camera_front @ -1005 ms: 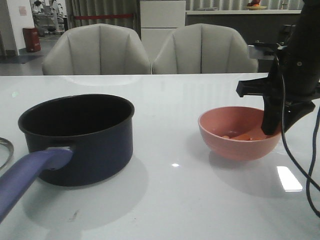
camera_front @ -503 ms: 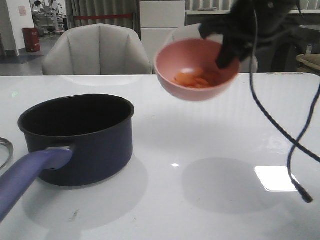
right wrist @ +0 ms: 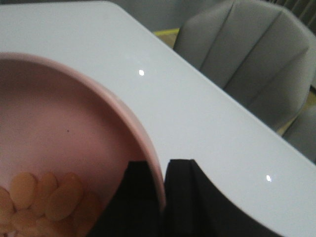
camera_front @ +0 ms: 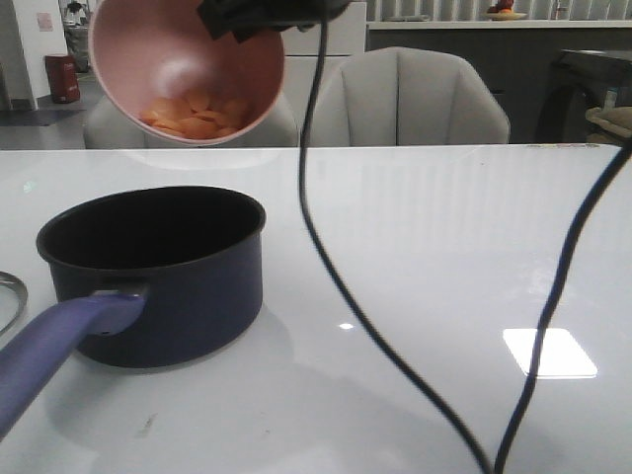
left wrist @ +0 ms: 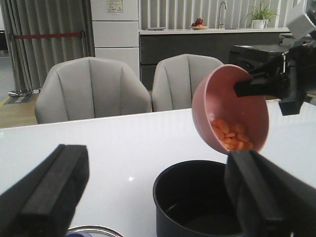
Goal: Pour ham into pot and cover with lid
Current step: 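Lift the pink bowl and carry it over the saucepan, then tilt the bowl with the right gripper to pour ham into saucepan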
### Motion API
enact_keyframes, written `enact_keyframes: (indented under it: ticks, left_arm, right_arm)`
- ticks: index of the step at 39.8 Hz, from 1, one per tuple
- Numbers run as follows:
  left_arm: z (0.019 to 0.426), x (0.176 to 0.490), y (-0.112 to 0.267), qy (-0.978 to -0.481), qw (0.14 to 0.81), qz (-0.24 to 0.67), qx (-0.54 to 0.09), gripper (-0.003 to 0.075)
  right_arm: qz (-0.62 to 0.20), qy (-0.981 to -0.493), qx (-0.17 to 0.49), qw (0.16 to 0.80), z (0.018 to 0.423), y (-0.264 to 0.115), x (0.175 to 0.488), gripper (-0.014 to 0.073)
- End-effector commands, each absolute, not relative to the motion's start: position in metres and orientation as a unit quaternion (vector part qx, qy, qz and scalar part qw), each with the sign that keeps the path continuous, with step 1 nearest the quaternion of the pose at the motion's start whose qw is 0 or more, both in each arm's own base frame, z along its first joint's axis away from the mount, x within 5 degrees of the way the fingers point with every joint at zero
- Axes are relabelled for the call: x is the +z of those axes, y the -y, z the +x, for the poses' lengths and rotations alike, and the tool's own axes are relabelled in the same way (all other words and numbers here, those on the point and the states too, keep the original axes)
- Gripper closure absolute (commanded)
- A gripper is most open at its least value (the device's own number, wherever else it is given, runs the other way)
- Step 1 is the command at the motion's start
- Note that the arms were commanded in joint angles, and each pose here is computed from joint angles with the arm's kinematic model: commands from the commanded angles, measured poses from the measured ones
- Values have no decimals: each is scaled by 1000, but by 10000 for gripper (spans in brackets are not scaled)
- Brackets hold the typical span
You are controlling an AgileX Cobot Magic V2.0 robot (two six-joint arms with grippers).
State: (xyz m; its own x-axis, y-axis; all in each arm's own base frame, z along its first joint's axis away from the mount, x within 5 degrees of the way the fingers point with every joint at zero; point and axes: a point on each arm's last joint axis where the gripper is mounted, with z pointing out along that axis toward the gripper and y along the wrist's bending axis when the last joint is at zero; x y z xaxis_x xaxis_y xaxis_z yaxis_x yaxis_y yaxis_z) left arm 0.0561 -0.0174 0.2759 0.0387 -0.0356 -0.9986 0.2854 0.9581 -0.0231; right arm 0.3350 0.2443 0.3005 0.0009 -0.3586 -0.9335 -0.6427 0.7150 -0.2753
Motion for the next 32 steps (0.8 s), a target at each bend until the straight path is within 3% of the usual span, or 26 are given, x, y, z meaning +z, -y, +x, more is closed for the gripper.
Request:
enact_keyframes:
  ticks: [1, 5, 17, 24, 32]
  left_arm:
    - [55, 291, 17, -653, 743, 84, -118, 115]
    - [55, 291, 17, -654, 743, 84, -118, 115]
    - [55, 291, 17, -654, 743, 84, -118, 115]
    - [55, 291, 17, -654, 743, 84, -118, 115]
    - [55, 291, 17, -655, 741, 82, -122, 115]
  right_arm:
    - [-344, -587, 153, 716, 330, -249, 335, 460]
    - [-341, -537, 151, 757, 330, -254, 325, 460]
    - [-286, -368, 30, 884, 319, -261, 282, 460]
    - [-337, -350, 4, 874, 315, -274, 265, 460]
    - [-359, -311, -51, 878, 312, -279, 273, 460]
